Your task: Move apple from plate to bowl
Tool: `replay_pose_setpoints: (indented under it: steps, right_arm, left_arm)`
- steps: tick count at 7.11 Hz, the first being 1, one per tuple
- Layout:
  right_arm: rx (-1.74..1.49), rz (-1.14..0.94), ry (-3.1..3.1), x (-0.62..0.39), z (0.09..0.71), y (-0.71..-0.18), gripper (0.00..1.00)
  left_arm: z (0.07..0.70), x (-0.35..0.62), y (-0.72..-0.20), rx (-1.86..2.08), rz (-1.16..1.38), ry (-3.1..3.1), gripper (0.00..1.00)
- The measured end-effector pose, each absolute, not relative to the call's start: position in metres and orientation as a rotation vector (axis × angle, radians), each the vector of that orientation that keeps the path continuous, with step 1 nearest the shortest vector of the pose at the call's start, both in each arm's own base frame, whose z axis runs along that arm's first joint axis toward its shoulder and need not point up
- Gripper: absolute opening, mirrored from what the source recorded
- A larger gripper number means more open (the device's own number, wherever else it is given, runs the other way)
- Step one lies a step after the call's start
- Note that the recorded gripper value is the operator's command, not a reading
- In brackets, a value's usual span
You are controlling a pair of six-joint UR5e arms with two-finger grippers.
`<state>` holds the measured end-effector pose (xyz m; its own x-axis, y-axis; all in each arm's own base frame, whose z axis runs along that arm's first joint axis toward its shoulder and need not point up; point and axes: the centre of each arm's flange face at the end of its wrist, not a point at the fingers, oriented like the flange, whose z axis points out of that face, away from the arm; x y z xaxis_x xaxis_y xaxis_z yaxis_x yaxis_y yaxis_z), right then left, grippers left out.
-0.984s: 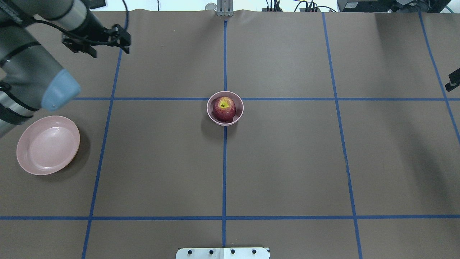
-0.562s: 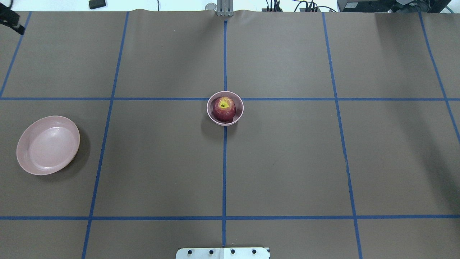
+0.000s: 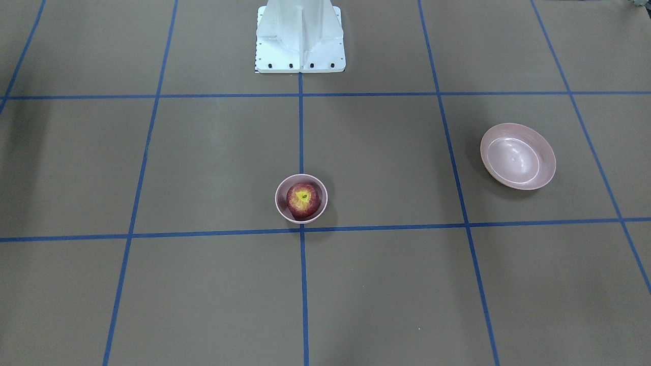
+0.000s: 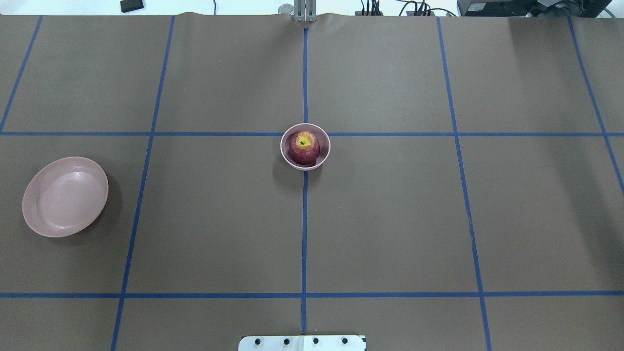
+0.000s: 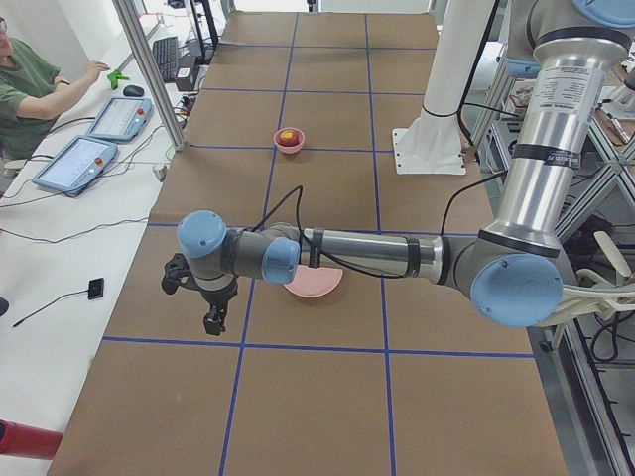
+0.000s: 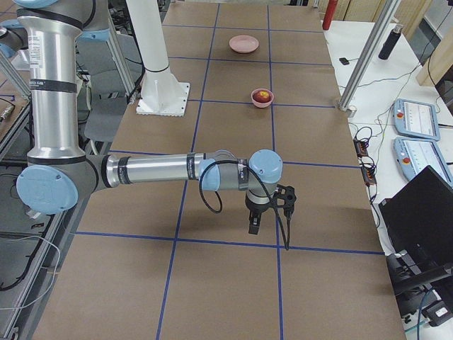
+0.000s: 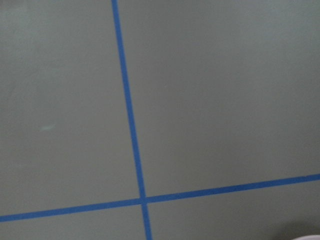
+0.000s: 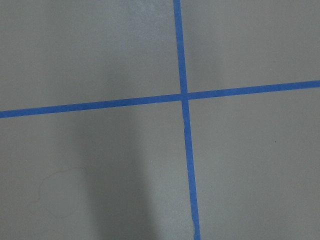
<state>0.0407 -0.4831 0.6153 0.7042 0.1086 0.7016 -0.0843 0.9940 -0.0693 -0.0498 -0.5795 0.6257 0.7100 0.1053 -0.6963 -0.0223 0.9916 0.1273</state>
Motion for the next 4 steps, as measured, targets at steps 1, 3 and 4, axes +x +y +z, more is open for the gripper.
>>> replay_pose_setpoints:
  steps: [1, 3, 4]
  right_arm:
    - [-0.033, 0.110, -0.769, 0.042, 0.619, -0.481, 1.00]
    - [-0.035, 0.117, -0.752, 0.044, 0.623, -0.483, 1.00]
    - [-0.037, 0.120, -0.750, 0.044, 0.624, -0.483, 1.00]
  left_arm:
    - [0.641, -0.056, -0.570, 0.092, 0.053, 0.775, 0.99]
    - [0.651, -0.070, -0.551, 0.082, 0.019, 0.770, 0.99]
    - [0.652, -0.072, -0.538, 0.082, 0.012, 0.770, 0.99]
